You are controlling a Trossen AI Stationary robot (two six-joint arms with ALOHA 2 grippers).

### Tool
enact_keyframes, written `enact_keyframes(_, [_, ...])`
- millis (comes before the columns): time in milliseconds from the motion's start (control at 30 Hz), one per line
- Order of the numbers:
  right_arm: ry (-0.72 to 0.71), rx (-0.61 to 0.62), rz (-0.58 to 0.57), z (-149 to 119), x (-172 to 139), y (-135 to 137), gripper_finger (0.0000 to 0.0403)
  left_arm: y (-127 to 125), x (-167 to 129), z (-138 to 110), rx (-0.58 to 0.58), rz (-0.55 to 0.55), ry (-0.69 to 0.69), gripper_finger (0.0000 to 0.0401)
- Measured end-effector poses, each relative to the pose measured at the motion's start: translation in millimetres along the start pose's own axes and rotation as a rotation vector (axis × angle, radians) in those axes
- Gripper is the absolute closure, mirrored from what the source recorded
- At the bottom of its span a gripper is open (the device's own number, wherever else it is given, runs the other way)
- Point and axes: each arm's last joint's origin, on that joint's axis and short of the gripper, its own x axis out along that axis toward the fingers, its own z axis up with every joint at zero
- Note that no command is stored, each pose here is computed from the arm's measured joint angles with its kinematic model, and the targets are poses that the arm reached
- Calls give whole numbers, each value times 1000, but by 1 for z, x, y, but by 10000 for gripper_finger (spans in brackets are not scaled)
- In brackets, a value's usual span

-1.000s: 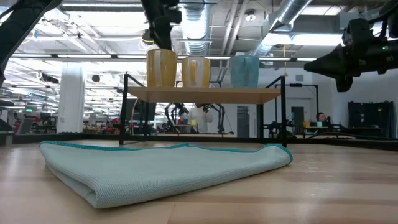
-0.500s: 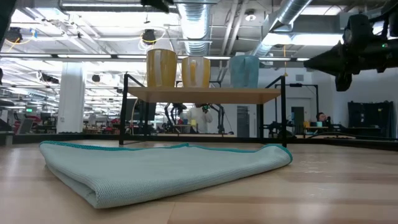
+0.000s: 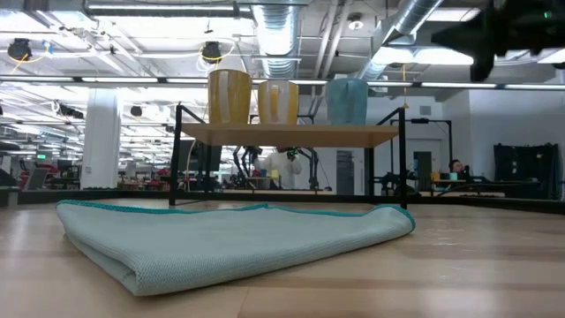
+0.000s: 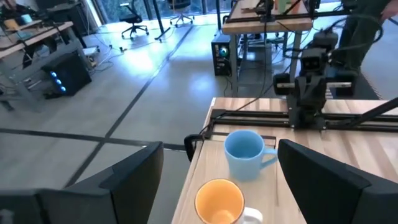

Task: Stack small to large cups/mugs on shelf
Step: Adjust the blue mug on the shelf

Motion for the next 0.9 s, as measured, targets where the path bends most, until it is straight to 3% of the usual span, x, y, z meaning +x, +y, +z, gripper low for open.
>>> enact_keyframes(400, [195,-153,-13,46,48,13,381,-25,-10,-64,-40,30,-121,93])
enact_keyframes(667, [345,-79,-131,57,76,8,381,-45,-21,-114,-85,91,-237,93])
enact_keyframes(900, [452,-54,-252,47,98,-11,381,-53,-26,-133,-123,118,-262,93])
